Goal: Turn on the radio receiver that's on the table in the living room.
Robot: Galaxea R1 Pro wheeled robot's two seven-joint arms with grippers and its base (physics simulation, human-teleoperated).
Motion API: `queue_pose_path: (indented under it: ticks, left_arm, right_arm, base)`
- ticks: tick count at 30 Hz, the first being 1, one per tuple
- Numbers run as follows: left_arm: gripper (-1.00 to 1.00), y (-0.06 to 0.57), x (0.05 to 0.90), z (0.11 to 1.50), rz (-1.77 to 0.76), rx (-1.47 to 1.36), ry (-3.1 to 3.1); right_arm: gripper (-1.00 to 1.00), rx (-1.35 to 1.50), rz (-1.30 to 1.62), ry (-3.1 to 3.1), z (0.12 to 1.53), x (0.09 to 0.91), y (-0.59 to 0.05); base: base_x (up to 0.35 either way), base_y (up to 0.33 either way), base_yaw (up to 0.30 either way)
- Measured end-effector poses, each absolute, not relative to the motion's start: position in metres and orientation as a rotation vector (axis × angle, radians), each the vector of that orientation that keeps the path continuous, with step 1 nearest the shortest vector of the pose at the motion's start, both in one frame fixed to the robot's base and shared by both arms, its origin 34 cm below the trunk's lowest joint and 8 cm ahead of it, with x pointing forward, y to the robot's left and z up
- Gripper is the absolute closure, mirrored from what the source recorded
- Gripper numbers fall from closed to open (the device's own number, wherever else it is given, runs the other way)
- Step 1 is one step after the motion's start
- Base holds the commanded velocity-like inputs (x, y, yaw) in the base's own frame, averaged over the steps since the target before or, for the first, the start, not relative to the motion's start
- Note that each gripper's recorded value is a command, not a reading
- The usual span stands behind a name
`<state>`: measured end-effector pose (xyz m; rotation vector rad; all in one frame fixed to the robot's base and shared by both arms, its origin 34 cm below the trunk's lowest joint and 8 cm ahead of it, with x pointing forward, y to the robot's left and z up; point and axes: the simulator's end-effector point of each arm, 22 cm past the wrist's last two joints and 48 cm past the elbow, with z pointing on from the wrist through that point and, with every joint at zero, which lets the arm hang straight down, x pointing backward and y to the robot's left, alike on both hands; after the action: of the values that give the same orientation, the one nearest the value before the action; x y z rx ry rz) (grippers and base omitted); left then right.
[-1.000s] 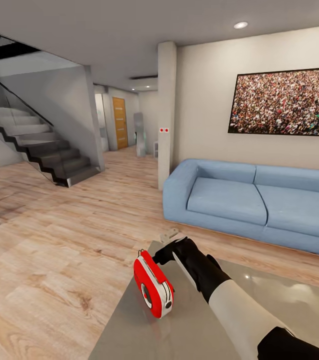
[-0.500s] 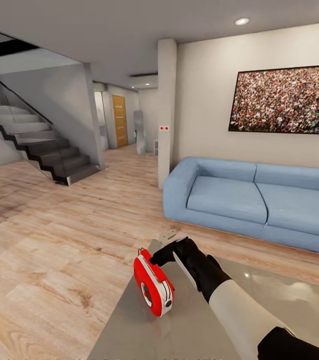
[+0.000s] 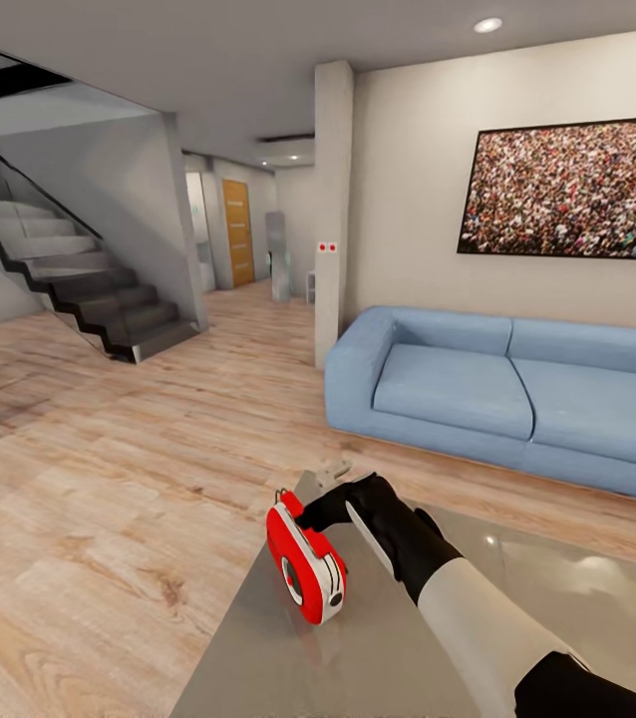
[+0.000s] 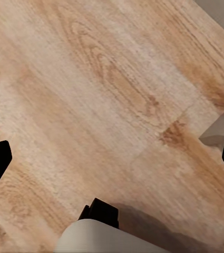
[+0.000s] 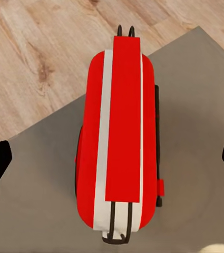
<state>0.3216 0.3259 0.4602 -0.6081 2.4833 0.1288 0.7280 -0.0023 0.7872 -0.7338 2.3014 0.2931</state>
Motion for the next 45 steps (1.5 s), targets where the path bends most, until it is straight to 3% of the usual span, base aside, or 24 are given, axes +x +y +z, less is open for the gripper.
queue_pose_path:
  ticks: [45]
  left_arm:
    - [-1.0,0.326,0.297,0.448,0.153,-0.614,2.553]
  right_arm:
    - [-1.0,-0.722,0.314,2.234,0.761,0.748,-0.005]
  base:
    - [0.0,0.0,-0.014]
